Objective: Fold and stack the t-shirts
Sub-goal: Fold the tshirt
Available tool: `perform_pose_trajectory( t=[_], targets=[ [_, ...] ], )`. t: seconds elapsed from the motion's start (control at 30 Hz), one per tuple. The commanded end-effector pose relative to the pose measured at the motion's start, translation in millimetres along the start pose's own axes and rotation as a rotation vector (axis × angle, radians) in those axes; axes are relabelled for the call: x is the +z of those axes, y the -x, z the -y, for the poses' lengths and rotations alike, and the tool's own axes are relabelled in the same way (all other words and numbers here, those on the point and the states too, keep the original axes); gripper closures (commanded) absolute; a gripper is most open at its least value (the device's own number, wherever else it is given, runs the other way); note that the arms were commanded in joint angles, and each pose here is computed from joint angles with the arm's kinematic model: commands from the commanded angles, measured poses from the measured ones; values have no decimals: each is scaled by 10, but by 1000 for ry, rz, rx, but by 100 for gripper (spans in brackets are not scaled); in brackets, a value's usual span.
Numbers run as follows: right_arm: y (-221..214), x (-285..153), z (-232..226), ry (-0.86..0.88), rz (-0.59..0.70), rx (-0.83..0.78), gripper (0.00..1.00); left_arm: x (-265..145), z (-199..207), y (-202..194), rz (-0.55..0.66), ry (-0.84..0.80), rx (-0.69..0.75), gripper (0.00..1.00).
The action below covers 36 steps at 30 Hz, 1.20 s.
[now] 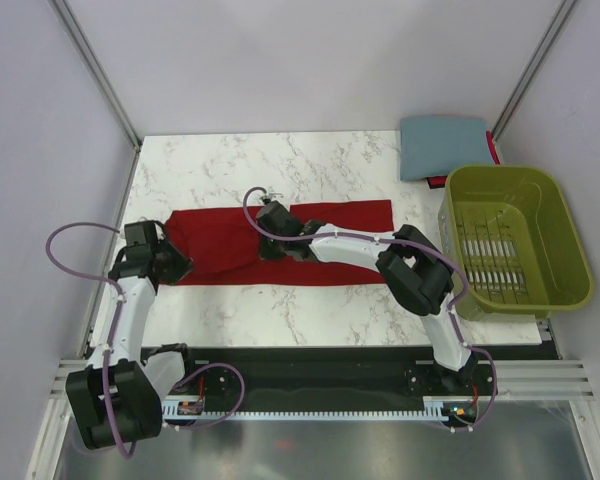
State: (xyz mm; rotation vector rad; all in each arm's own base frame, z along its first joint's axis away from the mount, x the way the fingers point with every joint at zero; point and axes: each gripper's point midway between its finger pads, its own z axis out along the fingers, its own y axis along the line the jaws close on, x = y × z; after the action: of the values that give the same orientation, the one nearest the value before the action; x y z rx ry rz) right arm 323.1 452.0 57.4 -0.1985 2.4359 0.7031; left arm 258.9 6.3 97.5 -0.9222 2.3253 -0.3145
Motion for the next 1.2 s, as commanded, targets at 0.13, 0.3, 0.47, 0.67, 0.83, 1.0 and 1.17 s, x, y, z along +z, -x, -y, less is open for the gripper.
perform_pose_trajectory(
  t=[0.13, 0.3, 0.47, 0.67, 0.83, 1.0, 1.17],
  targets=[
    [218, -190, -127, 45, 55, 1, 100, -58, 113, -180, -19, -18, -45, 98],
    [214, -217, -119, 47, 53, 0, 100, 21, 2, -184, -15, 50, -39, 98],
    [239, -284, -64, 44, 55, 4, 100, 66, -93, -97, 13, 117, -19, 98],
    [229, -346, -85, 77, 30, 5, 100, 150, -116, -104, -6, 140, -28, 98],
    [38, -211, -46, 86, -34, 1, 100, 259, -186, -135, -19, 170, -28, 98],
    [-42, -76, -75, 111, -77, -7, 100, 359, -186, -164, -45, 178, -48, 98],
    [9, -28, -100, 126, -80, -2, 86, 429, -147, -150, -65, 175, -42, 98]
  ],
)
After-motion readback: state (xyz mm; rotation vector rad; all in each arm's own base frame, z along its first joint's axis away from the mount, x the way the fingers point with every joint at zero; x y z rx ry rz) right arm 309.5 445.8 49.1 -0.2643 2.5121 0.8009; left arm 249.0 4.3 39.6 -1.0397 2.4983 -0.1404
